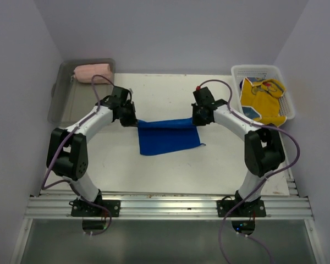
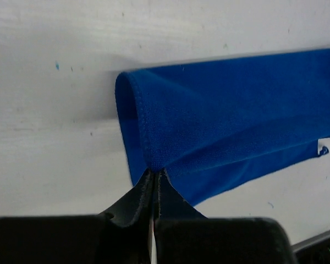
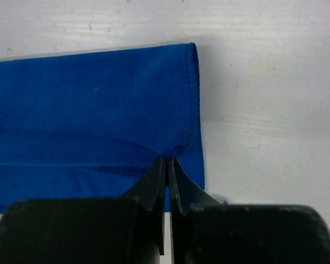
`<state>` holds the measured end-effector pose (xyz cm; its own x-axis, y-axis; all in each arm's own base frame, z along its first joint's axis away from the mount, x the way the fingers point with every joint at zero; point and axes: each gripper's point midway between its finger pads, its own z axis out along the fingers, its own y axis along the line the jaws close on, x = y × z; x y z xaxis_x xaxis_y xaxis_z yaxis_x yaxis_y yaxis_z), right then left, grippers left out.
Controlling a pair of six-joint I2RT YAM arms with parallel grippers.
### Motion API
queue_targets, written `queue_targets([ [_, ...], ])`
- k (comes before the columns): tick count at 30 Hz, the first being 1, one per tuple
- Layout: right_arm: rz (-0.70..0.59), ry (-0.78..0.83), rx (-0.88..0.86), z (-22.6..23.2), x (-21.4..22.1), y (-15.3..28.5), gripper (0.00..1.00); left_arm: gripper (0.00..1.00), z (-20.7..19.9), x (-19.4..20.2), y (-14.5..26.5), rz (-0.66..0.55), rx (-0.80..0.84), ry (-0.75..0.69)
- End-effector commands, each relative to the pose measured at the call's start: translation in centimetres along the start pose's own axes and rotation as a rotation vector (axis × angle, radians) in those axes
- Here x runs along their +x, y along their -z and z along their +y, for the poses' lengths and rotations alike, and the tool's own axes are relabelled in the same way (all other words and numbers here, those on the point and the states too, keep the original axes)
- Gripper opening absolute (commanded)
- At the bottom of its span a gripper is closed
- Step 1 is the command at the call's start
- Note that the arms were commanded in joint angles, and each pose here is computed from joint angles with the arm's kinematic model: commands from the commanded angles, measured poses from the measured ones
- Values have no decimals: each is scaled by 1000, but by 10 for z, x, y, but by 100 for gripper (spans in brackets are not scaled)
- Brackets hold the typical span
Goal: Roll the towels
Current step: Fold the towel
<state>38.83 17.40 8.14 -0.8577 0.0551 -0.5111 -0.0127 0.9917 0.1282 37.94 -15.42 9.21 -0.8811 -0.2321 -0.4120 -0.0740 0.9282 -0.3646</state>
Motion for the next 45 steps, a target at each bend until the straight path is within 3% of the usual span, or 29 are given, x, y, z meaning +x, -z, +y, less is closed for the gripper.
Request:
queue_targets([
  [1, -55, -40, 8, -13, -1, 19, 0, 0, 9, 19, 16, 1, -15, -24],
  [11, 11, -72, -10, -26, 54, 24, 0, 0, 2, 86, 16, 119, 51, -11],
  [19, 24, -73, -10, -27, 65, 20, 0, 0, 10, 88, 17, 88, 12, 4],
  [27, -61, -64, -8, -18, 21, 33, 0, 0, -4, 51, 33, -9, -2, 42],
  [37, -243, -58, 6, 9, -94, 12, 0, 0, -6, -50, 9, -166, -36, 39],
  [45, -232, -49, 17, 19, -127, -11, 0, 0, -5, -69, -18, -140, -76, 17],
])
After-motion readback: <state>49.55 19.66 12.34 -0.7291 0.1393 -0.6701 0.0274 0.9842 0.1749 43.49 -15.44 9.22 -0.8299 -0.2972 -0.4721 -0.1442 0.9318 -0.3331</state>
